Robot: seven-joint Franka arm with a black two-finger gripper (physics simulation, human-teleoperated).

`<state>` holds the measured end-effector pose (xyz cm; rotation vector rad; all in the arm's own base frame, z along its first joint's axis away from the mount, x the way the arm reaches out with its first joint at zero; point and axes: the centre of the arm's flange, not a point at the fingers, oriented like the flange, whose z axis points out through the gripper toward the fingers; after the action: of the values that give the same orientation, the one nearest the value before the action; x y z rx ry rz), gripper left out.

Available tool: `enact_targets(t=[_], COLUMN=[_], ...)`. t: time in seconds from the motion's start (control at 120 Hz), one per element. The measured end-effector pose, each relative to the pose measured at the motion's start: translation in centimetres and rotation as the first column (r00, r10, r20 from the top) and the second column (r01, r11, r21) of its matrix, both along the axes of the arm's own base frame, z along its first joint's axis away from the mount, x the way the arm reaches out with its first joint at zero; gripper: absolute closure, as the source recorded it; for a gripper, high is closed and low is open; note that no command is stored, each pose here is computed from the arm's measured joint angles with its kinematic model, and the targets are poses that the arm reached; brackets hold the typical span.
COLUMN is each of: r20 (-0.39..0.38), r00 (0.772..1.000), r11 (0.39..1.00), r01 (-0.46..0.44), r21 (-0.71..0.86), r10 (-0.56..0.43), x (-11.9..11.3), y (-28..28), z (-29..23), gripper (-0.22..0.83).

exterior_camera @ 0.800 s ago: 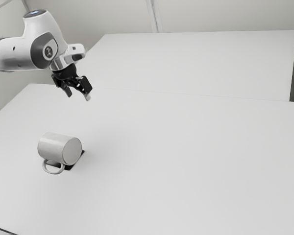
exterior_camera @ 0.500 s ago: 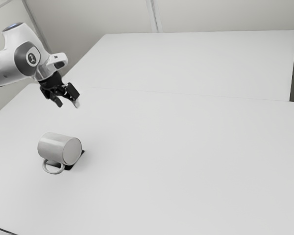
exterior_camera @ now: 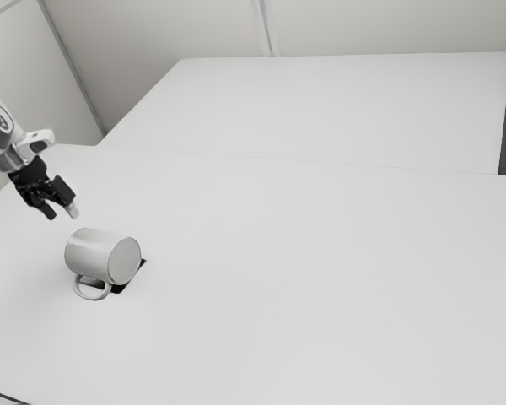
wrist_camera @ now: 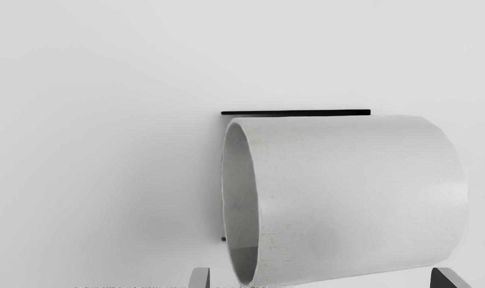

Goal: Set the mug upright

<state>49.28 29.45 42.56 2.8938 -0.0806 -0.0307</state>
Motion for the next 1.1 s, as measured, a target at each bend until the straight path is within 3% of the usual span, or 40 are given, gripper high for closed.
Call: enact_targets(t=[0.158, 0.333, 0.533, 0.7, 1.1], r20=[-0.035, -0.018, 0.035, 0.037, 0.083], r00=[0.999, 1.0, 0.999, 0.999, 0.997], r11=[0.996, 0.972, 0.926, 0.883, 0.77], r01=[0.002, 0.003, 0.028, 0.019, 0.051], r21=[-0.085, -0.233, -0.376, -0.47, -0.636], r10=[-0.005, -0.007, -0.017, -0.002, 0.003], x=[-0.8, -0.9, -0.5, -1.6, -1.1], y=[2.8, 3.9, 4.2, 5.6, 5.4], z=[-3.4, -6.0, -7.0, -9.1, -12.3], gripper=[0.0, 0.0, 0.0, 0.0, 0.02])
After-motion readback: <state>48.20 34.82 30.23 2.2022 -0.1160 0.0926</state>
